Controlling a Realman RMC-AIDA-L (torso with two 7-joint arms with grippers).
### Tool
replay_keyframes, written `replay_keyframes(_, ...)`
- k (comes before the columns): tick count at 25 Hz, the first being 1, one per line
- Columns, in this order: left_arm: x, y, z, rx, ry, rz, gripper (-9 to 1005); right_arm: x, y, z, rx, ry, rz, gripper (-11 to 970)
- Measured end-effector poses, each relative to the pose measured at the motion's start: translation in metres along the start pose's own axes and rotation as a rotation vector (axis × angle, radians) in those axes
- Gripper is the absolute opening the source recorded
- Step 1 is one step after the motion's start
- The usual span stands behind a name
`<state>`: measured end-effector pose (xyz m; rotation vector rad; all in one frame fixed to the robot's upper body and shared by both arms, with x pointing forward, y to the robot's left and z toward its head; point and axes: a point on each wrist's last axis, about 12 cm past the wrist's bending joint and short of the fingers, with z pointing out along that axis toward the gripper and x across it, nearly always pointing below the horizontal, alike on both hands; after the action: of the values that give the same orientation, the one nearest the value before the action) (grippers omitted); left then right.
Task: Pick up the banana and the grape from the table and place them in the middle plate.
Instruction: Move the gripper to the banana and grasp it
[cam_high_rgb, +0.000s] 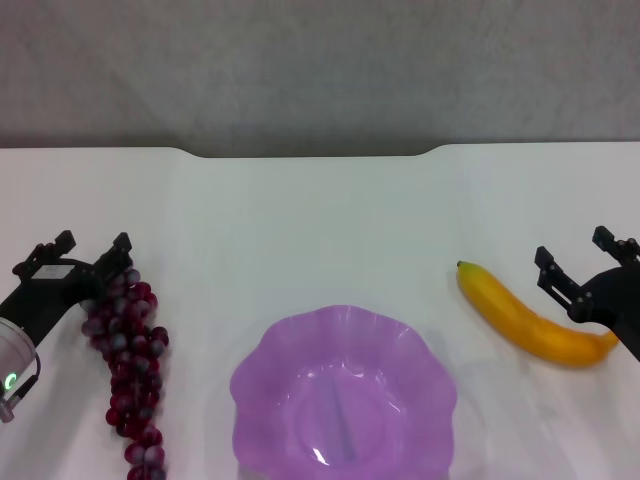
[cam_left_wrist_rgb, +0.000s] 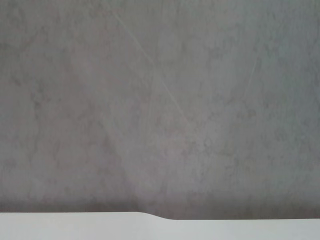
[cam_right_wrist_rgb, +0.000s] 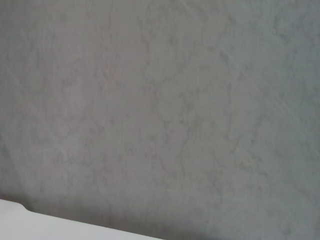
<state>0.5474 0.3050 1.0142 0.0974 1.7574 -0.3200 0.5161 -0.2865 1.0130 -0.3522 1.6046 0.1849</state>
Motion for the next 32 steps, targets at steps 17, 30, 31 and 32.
replay_keyframes(17, 0.001, 0.000, 0.000, 0.005, 0.005, -0.001, 842, 0.000, 0.000, 0.000, 0.000, 0.002, -0.001, 821)
replay_keyframes(30, 0.007, 0.005, -0.006, -0.022, 0.034, 0.001, 842, -0.011, -0.015, 0.006, -0.005, 0.039, 0.119, 818)
replay_keyframes(31, 0.007, 0.006, -0.006, -0.024, 0.037, 0.002, 842, -0.015, -0.022, 0.007, -0.005, 0.060, 0.130, 817)
replay_keyframes(32, 0.007, 0.006, -0.006, -0.026, 0.038, 0.003, 842, -0.018, -0.027, 0.007, -0.003, 0.093, 0.140, 817)
